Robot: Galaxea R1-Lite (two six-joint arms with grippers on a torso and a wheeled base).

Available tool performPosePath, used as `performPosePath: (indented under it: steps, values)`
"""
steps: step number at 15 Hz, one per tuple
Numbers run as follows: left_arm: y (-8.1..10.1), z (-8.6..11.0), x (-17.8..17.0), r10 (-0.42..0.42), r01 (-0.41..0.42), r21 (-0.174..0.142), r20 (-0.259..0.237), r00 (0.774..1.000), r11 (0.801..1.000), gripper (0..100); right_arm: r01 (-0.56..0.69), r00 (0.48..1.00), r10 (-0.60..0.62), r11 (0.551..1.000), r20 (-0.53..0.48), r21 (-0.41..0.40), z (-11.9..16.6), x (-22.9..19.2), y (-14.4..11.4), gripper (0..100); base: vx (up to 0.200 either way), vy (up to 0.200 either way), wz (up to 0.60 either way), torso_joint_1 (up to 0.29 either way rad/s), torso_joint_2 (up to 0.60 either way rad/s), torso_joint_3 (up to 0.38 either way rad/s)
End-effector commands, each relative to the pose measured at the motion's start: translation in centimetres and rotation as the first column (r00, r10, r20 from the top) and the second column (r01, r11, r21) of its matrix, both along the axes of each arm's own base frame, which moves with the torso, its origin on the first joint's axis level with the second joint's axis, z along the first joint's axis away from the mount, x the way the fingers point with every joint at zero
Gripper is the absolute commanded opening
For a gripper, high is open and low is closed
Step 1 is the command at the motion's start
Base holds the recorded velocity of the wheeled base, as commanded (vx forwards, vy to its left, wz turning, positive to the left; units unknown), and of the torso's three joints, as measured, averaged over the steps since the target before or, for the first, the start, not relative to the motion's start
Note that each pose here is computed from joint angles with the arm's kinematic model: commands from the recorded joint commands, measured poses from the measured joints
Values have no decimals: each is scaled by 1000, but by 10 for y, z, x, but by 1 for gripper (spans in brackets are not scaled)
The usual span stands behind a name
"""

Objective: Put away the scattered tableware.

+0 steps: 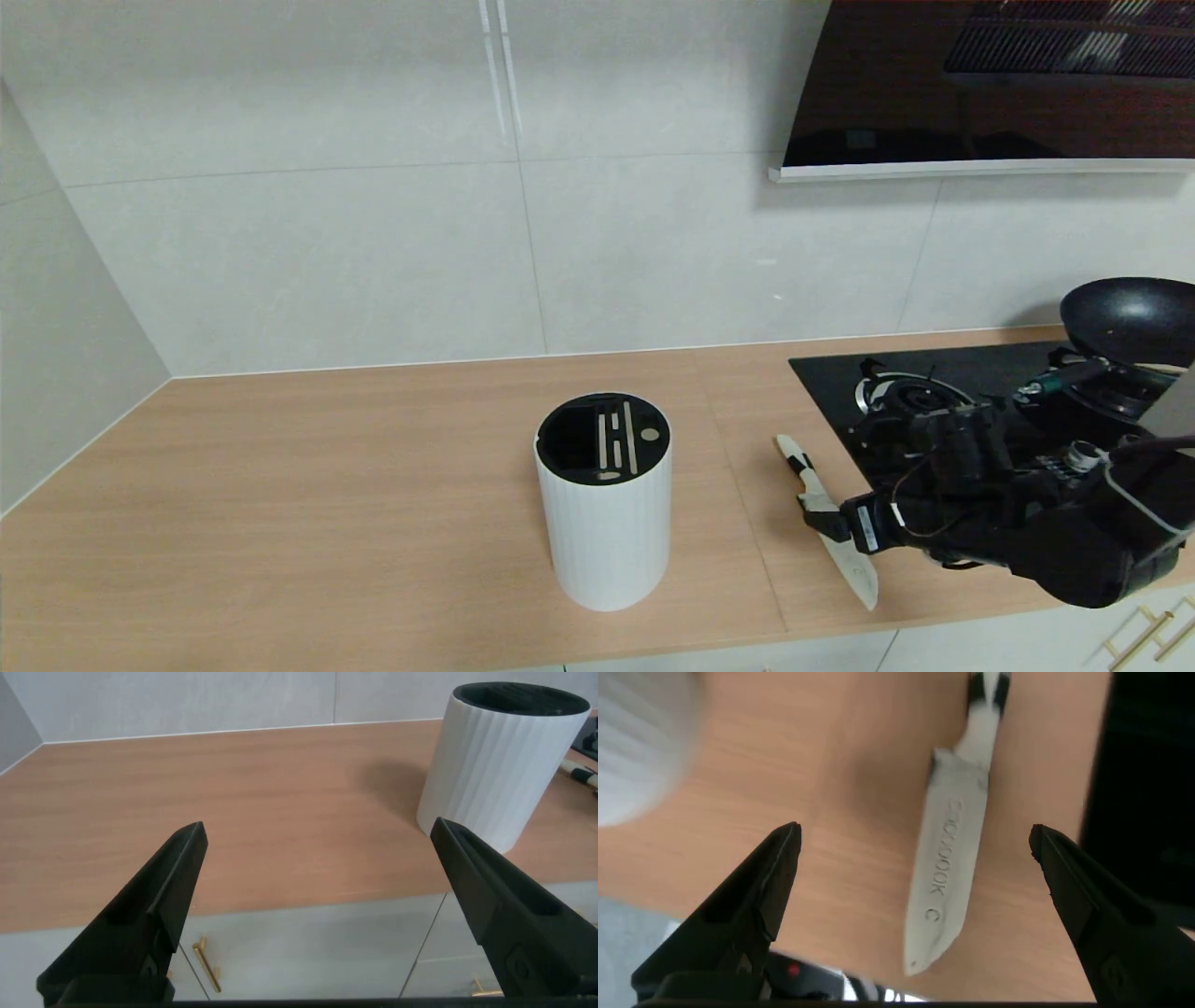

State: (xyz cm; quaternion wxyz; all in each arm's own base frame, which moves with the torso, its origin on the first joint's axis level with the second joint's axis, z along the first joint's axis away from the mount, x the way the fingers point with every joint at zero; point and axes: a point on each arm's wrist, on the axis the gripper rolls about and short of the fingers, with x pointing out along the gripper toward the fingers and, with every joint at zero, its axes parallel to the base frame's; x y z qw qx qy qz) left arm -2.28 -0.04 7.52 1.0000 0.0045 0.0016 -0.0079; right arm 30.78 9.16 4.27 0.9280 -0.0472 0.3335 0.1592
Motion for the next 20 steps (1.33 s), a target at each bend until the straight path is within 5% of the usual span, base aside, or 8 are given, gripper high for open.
performPosePath:
  steps: [1, 20]
  values:
    - [0, 0, 0, 0, 0, 0, 0, 1000, 1000, 100, 20, 997, -22, 1000, -77, -23, -36, 15, -3, 100, 0, 0, 0, 0, 0, 0]
    - [0, 0, 0, 0, 0, 0, 0, 1000, 1000, 100, 64, 995, -63, 998, 78, -10, -74, 62, 0, 100, 0, 0, 0, 0, 0, 0]
